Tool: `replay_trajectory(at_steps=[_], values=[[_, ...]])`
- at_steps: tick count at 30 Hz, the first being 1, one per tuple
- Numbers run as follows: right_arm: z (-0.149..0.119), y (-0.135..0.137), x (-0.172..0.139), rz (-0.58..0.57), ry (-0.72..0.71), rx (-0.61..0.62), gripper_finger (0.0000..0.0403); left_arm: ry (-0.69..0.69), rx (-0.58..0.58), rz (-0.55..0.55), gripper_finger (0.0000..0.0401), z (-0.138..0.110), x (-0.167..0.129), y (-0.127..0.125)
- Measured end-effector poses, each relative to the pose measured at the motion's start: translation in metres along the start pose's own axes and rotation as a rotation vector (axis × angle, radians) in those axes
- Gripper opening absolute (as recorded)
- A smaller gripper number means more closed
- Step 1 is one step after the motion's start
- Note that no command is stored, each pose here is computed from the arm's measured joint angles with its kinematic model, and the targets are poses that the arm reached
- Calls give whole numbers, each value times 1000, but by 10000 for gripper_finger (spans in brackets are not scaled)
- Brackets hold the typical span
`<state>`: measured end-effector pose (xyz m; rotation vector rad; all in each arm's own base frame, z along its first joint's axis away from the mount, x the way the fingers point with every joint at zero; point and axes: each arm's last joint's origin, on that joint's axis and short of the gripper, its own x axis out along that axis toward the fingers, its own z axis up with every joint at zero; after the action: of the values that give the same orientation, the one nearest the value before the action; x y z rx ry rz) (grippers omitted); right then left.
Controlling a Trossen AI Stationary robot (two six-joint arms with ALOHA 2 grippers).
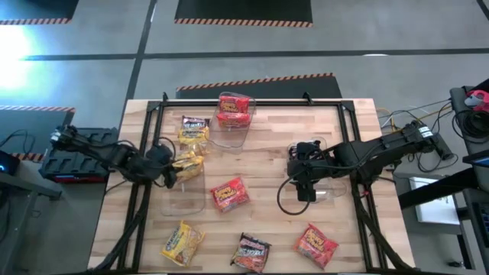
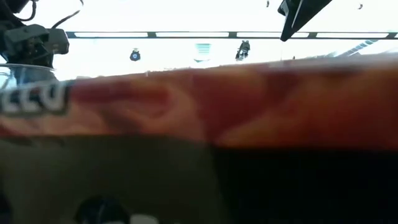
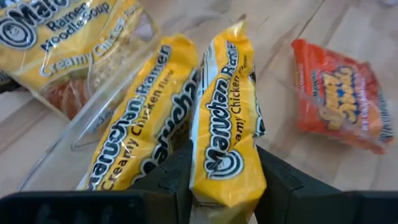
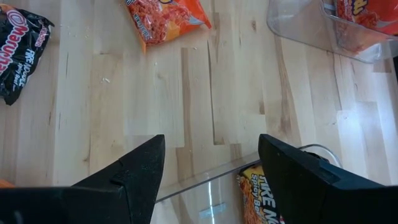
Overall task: Sort Maruchan noodles
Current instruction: Put the bottom right yellow pack noodle into the bottom left transparent bin, then put the bottom yellow pack noodle into the bottom left transparent bin
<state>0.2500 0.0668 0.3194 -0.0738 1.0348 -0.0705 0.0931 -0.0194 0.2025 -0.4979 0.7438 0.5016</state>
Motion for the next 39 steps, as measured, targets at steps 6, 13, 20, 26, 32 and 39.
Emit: replay_trajectory(at_steps=[6, 13, 20, 26, 32, 39], values=[[0, 0, 0, 0, 0, 0, 251, 34, 0, 32, 131, -2, 5, -2], [0, 0, 0, 0, 0, 0, 244, 49, -27, 60, 162, 8, -7, -5], [0, 0, 0, 0, 0, 0, 249, 11, -15, 157, 194, 23, -26, -7], [0, 0, 0, 0, 0, 0, 250, -112, -5, 236, 202, 37, -35, -11], [0, 0, 0, 0, 0, 0, 244, -186, 8, 257, 192, 46, -41, -14], [0, 0, 0, 0, 0, 0, 249, -234, -28, 226, 182, 47, -36, -19]])
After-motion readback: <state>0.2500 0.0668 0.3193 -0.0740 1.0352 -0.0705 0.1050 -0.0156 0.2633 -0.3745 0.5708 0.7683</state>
